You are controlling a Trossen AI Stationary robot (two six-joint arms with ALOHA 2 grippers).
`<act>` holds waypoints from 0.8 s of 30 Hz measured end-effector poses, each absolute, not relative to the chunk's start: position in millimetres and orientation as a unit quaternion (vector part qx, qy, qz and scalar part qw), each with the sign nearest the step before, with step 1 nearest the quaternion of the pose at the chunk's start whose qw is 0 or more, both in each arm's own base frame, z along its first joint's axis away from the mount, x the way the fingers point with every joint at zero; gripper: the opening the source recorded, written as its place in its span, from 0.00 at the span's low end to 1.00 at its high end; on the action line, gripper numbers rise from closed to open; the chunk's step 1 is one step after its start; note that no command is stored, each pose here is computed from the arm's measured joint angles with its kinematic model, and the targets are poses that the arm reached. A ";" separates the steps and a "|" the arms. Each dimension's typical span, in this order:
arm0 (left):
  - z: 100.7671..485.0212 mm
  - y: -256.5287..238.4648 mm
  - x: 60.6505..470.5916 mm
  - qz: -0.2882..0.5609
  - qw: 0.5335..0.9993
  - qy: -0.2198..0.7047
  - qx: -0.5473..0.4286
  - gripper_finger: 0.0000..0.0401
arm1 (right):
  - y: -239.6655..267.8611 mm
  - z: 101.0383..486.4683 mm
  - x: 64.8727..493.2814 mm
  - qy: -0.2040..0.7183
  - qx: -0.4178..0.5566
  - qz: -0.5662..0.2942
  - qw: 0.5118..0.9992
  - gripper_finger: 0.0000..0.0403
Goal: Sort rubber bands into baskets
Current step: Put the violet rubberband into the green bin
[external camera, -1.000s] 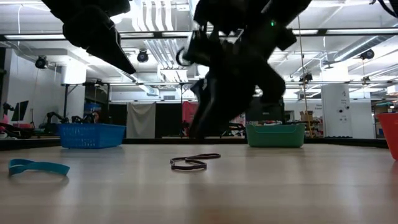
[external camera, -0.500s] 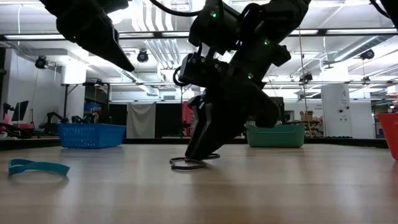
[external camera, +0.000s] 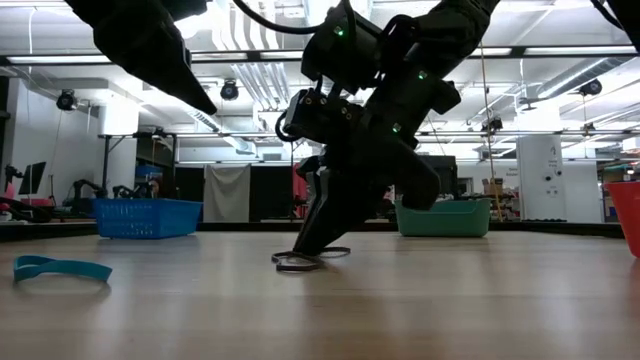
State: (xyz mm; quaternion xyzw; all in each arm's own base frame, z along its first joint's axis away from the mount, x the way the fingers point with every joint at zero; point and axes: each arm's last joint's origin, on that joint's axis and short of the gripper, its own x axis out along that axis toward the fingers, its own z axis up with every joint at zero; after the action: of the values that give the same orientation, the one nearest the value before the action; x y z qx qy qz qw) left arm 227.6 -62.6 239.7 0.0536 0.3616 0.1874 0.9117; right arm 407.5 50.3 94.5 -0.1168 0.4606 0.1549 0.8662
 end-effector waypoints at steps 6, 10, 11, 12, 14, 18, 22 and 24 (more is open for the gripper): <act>239.9 -62.7 227.8 0.188 0.912 0.360 0.051 0.33 | 50.4 112.3 407.7 0.437 -0.119 0.153 0.878 0.02; 239.9 -62.7 227.9 0.188 0.913 0.360 0.051 0.33 | 49.9 128.7 403.0 0.432 -0.121 0.154 0.880 0.02; 239.9 -62.7 227.9 0.188 0.913 0.360 0.050 0.33 | 50.0 133.5 402.2 0.428 -0.122 0.154 0.882 0.02; 240.0 -62.7 228.0 0.188 0.913 0.359 0.049 0.33 | 50.1 140.5 402.0 0.418 -0.124 0.154 0.886 0.02; 240.0 -62.8 228.1 0.188 0.913 0.358 0.049 0.33 | 49.9 152.2 400.5 0.407 -0.127 0.153 0.891 0.02; 240.4 -63.0 228.6 0.188 0.914 0.355 0.046 0.33 | 49.3 168.7 396.5 0.397 -0.138 0.136 0.897 0.02; 240.6 -63.0 228.8 0.188 0.915 0.354 0.044 0.33 | 46.4 184.2 392.2 0.391 -0.162 0.083 0.902 0.02; 240.7 -63.1 228.9 0.188 0.915 0.353 0.044 0.33 | 43.7 189.7 389.6 0.396 -0.177 0.047 0.900 0.02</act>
State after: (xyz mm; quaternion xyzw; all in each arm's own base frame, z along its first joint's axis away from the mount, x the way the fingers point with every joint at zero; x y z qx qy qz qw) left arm 228.9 -63.1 240.7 0.0439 0.3532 0.1884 0.9153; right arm 389.6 43.7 189.7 -0.1775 0.3958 0.0472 0.8998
